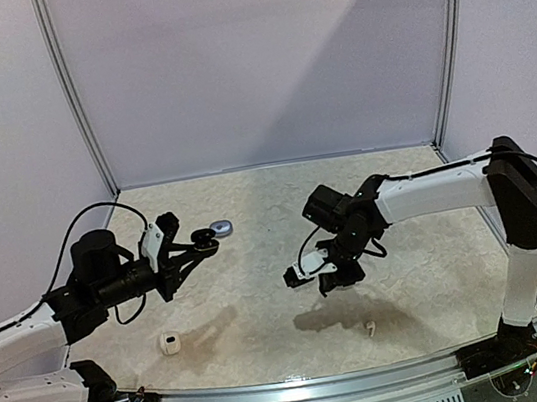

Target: Insert the wireless bluetooth earbuds into the charging case

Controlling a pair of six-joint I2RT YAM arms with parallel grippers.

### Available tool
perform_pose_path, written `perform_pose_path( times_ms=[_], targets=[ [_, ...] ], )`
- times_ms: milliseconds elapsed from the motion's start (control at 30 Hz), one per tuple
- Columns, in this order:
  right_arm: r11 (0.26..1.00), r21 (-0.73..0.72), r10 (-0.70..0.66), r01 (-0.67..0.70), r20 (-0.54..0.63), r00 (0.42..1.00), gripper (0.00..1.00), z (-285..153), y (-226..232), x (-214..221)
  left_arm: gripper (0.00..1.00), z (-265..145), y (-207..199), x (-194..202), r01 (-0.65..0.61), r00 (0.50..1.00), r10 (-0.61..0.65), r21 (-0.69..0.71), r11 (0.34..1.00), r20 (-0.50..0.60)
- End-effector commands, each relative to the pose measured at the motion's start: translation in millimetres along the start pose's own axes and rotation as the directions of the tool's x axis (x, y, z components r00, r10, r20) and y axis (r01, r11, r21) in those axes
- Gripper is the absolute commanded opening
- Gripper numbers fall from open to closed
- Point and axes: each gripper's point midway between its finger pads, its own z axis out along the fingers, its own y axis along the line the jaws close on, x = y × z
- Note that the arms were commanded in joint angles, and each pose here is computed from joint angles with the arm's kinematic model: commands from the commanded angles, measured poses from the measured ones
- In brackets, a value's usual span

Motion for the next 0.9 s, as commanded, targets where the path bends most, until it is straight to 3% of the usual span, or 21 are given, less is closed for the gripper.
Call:
perform_pose_path(
  times_ms=[0,100,233,333,467,633,867],
  targets=[
    [0.971,0.238,-0.032,0.013,0.077,0.997,0.06,-55,-38,-39,0.0,1,3,-12,-0.014,0.999,0.014,0.0,1.0,0.04],
    [0.89,0.455,-0.056,-0.002,0.115,0.992,0.04,-94,-70,-65,0.0,1,4,-17,-0.012,0.998,0.011,0.001,1.0,0.057],
    [0.702,0.708,-0.132,-0.08,0.239,0.962,0.0,-171,-99,-126,0.0,3,5,-33,-0.007,0.995,0.006,0.007,1.0,0.098],
    [0.584,0.808,-0.233,-0.076,0.257,0.938,0.0,-204,-96,-174,0.0,3,6,-46,-0.001,0.99,0.0,0.007,1.0,0.14],
    [0.48,0.87,-0.302,-0.115,0.287,0.909,0.0,-221,-95,-215,0.0,0,4,-60,0.0,0.98,-0.004,0.021,1.0,0.201],
    [0.416,0.894,-0.345,-0.17,0.328,0.879,0.0,-225,-93,-242,0.0,-7,-8,-76,-0.023,0.955,-0.002,0.08,0.997,0.297],
    [0.428,0.889,-0.377,-0.161,0.337,0.863,0.0,-220,-82,-247,0.0,-18,-23,-90,-0.03,0.922,-0.039,0.172,0.985,0.385]
  ],
)
